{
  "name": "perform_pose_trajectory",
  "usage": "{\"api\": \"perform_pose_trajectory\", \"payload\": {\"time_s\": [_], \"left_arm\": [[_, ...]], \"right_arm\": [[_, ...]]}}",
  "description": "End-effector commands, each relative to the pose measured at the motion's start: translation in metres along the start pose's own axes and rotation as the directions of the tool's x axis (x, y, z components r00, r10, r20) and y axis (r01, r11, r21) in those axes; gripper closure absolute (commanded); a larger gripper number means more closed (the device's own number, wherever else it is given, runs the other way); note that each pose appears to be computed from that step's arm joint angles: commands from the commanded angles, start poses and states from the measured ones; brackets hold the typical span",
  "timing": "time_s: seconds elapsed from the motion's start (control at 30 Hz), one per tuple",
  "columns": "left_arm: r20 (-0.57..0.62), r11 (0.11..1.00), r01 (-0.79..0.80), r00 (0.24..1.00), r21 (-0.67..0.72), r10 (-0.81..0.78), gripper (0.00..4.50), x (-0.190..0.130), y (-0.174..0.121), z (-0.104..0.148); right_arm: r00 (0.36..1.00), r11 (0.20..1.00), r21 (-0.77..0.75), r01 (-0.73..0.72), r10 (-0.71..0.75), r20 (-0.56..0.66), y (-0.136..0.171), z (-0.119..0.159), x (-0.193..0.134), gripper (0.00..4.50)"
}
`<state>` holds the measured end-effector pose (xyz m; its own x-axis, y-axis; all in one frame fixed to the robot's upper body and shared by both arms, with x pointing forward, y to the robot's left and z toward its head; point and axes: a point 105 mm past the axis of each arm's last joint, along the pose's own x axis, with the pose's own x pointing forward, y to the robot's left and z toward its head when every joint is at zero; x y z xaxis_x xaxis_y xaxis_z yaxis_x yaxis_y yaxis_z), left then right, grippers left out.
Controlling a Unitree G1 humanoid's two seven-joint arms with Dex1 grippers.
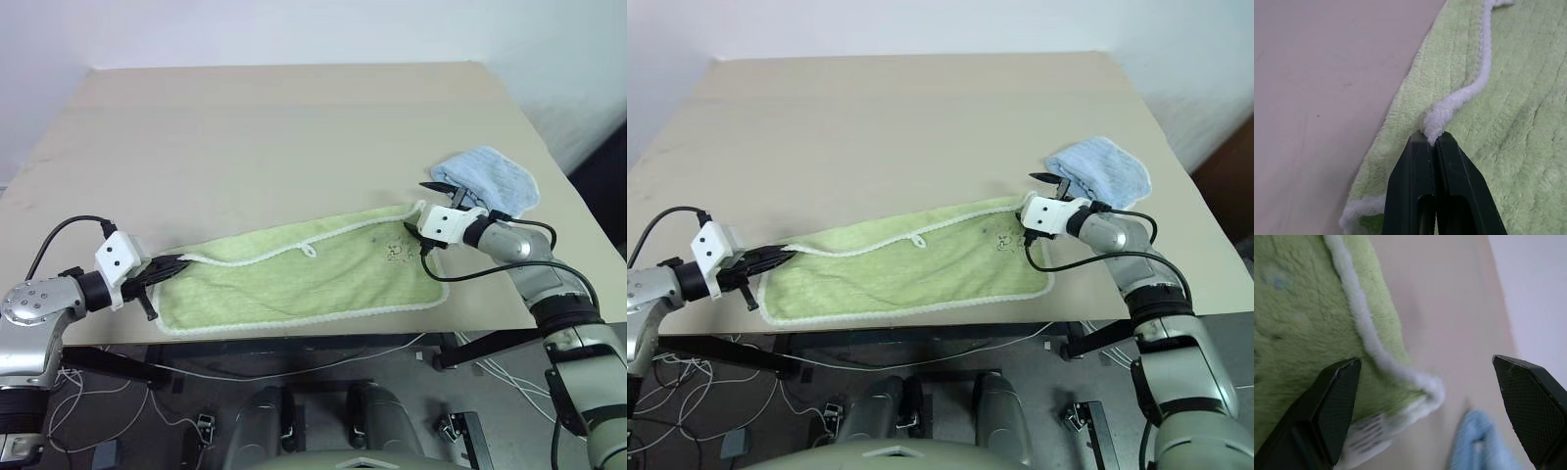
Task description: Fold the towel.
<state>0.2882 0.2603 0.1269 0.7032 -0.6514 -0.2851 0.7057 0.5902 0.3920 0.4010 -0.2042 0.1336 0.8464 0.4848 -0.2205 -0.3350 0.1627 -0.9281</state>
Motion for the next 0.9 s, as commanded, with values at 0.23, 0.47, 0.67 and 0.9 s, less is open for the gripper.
{"api": "perform_pose_trajectory", "payload": {"time_s": [0.23,0.47,0.67,0.9], "left_arm": [[0.022,1.000,-0.027,0.999,0.003,0.027,4.50,0.001,-0.001,0.006],[0.032,0.999,-0.033,0.999,-0.005,0.033,4.50,0.003,-0.004,0.006],[0.040,0.998,-0.067,0.997,0.000,0.067,4.50,0.002,0.000,0.007],[0.182,0.949,-0.305,0.931,-0.084,0.316,4.50,0.008,0.053,0.031]], "right_arm": [[1.000,0.982,-0.186,-0.010,0.012,0.008,-0.001,-0.005,0.001,1.23],[0.999,0.977,-0.209,-0.035,0.034,-0.009,0.001,-0.012,-0.003,3.73],[1.000,0.973,-0.232,-0.013,0.009,-0.019,-0.007,-0.015,-0.007,4.49],[0.990,0.971,-0.201,0.130,-0.137,-0.025,-0.049,-0.011,-0.002,4.49]]}}
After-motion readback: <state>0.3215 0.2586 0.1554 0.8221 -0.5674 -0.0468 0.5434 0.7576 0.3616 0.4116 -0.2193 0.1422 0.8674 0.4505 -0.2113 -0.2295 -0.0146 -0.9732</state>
